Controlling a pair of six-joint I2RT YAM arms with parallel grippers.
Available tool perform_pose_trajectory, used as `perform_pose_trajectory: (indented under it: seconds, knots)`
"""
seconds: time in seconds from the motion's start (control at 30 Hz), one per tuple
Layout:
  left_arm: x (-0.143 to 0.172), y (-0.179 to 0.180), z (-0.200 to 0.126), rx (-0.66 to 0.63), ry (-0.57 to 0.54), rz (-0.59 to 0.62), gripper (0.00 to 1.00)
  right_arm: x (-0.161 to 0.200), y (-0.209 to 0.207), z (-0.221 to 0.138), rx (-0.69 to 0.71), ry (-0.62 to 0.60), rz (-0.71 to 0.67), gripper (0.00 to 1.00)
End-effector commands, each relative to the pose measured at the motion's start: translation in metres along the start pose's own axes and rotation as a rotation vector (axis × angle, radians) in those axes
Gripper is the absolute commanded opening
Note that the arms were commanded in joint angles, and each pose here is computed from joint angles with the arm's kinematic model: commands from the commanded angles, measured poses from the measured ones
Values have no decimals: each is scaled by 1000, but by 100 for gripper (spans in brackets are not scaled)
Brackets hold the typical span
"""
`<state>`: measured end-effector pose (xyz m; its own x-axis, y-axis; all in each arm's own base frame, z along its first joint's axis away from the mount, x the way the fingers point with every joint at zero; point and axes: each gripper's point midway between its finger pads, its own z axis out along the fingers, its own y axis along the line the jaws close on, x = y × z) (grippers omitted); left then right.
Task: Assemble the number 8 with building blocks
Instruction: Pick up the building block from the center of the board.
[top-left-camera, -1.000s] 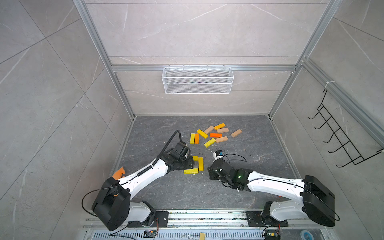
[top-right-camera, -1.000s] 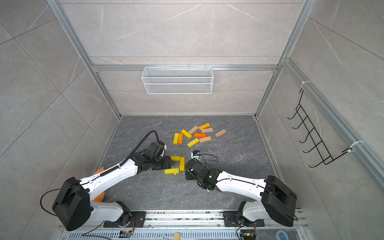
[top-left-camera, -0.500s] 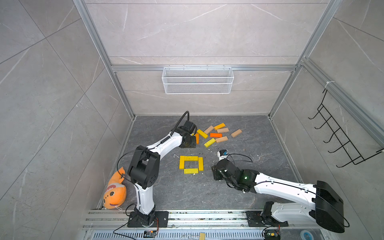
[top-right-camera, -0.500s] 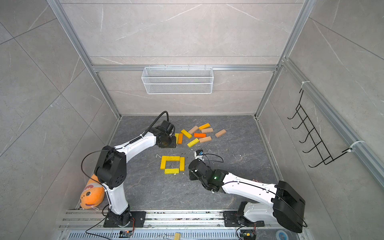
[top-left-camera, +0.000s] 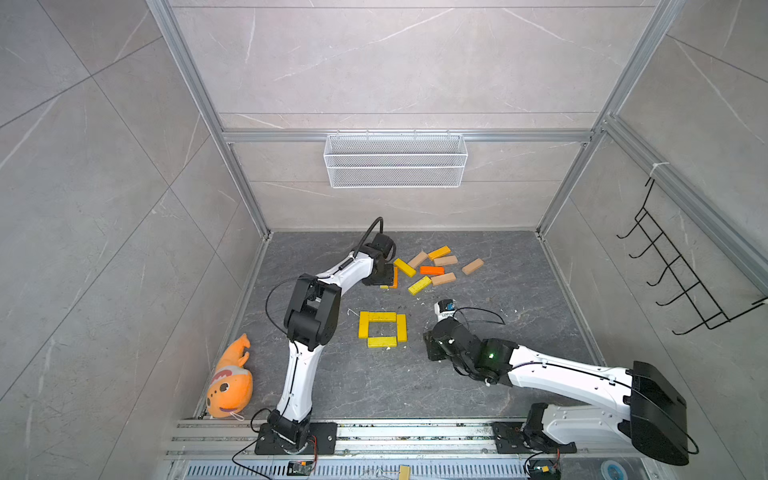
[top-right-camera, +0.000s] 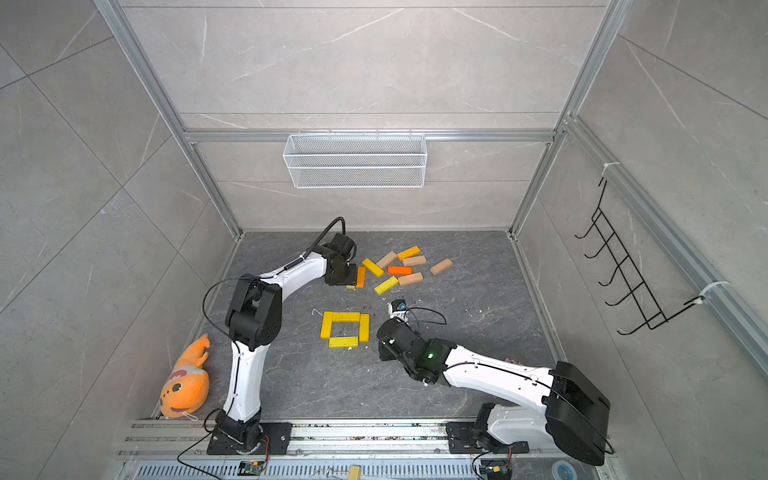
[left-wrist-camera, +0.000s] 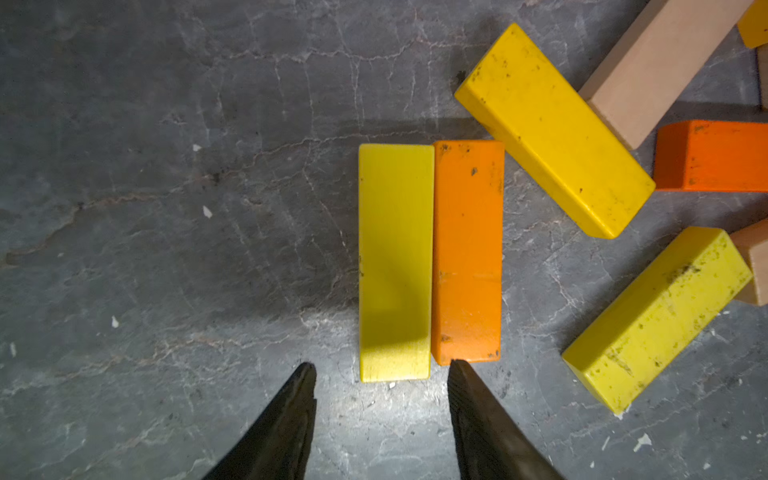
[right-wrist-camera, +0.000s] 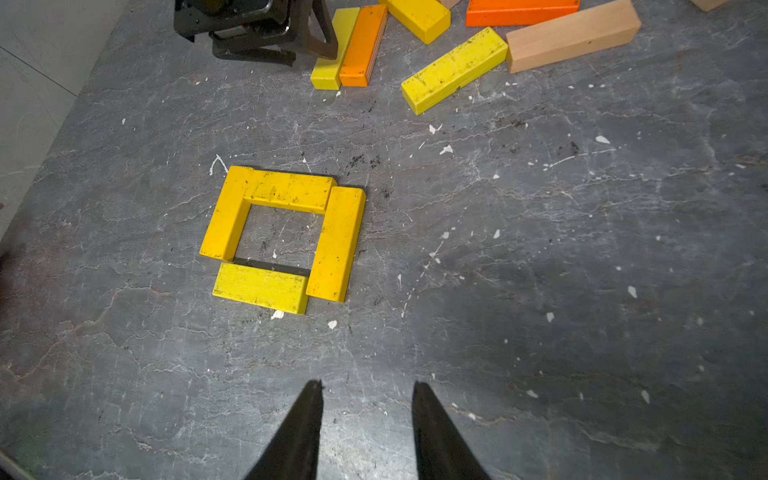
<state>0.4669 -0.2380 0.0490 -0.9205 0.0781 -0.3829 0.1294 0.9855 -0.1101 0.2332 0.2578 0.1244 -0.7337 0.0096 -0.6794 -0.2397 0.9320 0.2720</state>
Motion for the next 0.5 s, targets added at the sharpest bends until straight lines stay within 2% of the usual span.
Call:
perform_pose_trajectory:
  seconds: [0.0, 0.47]
  knots:
    - [-8, -5, 2, 26, 0, 27, 55, 0, -6, 1, 38, 4, -27, 39]
    - [-7, 9, 19, -23, 31, 24, 50, 2, -10, 4, 60, 11, -30, 39]
